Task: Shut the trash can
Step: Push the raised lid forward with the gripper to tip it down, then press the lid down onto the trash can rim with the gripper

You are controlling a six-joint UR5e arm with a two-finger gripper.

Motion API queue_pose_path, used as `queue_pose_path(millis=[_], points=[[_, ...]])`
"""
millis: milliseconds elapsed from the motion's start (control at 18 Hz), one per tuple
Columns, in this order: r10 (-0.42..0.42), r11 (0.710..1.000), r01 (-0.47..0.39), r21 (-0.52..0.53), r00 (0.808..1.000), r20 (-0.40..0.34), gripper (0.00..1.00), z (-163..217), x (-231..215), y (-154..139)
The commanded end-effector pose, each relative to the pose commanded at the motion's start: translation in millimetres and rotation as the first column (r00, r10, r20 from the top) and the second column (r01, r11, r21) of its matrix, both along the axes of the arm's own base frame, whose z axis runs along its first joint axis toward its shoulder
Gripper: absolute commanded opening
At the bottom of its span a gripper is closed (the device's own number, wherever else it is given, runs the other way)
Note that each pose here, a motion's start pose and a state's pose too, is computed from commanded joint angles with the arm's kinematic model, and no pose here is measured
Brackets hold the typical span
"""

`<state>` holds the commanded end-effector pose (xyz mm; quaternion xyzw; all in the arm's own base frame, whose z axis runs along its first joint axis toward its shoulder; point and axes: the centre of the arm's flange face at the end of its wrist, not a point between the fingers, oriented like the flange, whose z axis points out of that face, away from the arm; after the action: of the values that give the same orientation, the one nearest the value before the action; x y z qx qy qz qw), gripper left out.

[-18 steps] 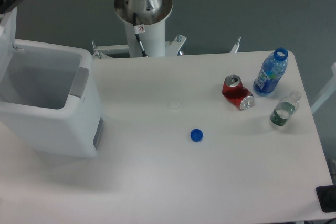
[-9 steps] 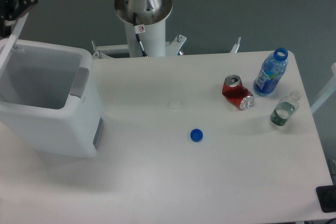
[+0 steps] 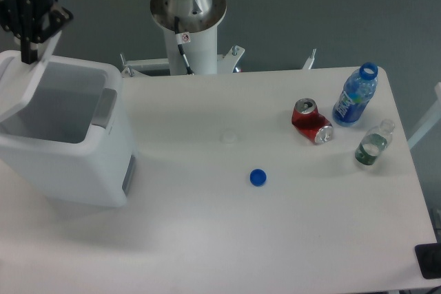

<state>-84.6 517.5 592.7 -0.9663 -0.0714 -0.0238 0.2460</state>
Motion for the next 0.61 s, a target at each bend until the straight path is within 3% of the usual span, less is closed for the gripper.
queue_pose_path(millis=[611], points=[[0.019,0.999,-0.019,-0.032,1.0,0.012,0.0,-19,-16,-3]])
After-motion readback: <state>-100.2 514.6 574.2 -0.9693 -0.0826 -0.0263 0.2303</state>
